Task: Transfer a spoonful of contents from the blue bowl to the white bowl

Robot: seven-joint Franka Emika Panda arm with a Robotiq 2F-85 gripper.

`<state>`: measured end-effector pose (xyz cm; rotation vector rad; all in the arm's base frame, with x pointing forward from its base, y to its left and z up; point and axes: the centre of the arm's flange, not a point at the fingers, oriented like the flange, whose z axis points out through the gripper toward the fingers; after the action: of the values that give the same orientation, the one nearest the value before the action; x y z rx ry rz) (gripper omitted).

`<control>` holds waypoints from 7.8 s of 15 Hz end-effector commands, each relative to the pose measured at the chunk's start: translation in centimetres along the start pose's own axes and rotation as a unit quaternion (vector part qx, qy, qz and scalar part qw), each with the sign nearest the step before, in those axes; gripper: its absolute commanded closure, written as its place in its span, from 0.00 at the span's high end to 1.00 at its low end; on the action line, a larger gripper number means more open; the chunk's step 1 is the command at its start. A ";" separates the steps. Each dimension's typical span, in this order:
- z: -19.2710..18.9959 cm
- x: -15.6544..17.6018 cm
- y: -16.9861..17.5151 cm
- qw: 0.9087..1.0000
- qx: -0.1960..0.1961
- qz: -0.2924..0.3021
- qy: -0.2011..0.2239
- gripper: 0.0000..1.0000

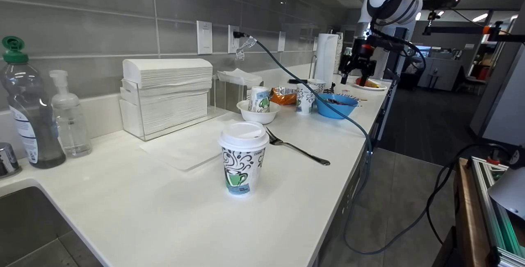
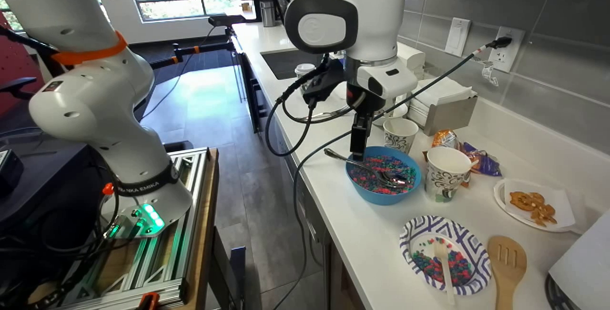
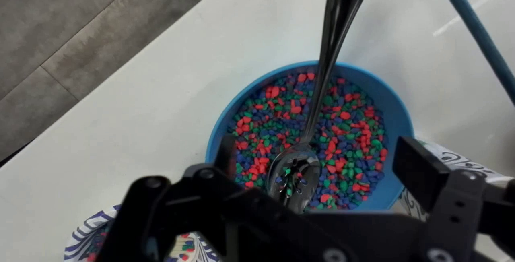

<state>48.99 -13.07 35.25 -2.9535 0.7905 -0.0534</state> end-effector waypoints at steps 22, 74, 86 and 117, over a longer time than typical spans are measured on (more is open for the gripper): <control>7.9 4.2 -1.4 0.999 0.001 0.030 -0.036 0.34; 6.9 6.8 1.2 0.902 0.236 0.138 -0.334 0.03; 9.8 8.6 4.0 0.879 0.255 0.186 -0.356 0.03; 11.8 8.4 1.2 0.944 0.100 0.218 -0.226 0.03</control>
<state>57.01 -18.60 24.22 -2.3364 1.1924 0.5446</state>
